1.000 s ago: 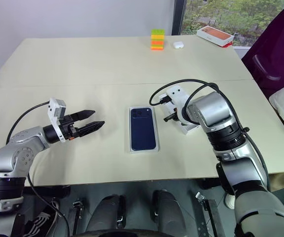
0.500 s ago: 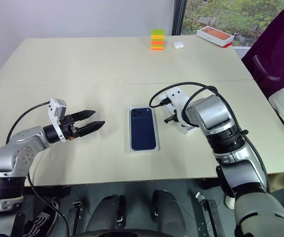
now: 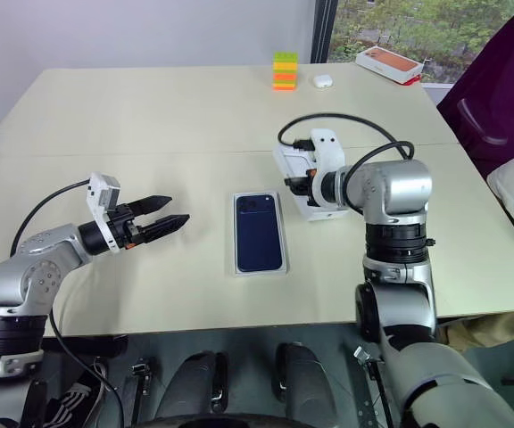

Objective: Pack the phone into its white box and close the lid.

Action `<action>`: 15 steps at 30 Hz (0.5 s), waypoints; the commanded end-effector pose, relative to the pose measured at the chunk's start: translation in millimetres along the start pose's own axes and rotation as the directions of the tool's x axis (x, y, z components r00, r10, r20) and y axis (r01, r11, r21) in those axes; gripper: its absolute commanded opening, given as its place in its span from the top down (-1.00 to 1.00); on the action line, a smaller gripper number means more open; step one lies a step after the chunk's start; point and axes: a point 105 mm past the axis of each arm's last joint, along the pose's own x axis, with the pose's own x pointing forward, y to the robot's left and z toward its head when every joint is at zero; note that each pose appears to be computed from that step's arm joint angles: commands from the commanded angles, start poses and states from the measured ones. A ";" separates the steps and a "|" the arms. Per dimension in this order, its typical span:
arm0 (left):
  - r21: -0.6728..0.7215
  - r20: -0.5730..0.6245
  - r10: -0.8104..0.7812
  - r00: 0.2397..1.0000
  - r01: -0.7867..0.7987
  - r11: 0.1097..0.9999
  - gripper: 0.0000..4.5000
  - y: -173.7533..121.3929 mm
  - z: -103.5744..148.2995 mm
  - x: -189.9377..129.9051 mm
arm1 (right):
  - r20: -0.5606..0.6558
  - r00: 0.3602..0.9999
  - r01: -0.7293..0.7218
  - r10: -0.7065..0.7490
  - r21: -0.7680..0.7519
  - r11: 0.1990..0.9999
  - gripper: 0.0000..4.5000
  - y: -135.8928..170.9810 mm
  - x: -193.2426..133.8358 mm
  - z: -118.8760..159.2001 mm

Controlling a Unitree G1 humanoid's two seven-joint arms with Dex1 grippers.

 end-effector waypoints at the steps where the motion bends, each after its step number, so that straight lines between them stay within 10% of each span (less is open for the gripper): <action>1: 0.018 0.044 -0.001 0.999 0.000 1.000 -1.00 1.4 12.8 -2.0 | 0.149 0.988 -0.026 0.036 -0.068 0.997 0.98 11.0 -13.9 36.2; 8: 0.018 0.055 0.002 0.998 -0.003 1.000 -1.00 3.7 15.8 -2.1 | 0.302 0.887 -0.407 0.350 0.152 0.901 0.98 64.6 -27.8 69.3; 15: -0.002 0.103 0.021 0.994 -0.021 1.000 -1.00 7.6 28.7 -8.4 | 0.435 0.677 -0.734 0.594 0.332 0.592 0.98 107.0 -20.2 50.3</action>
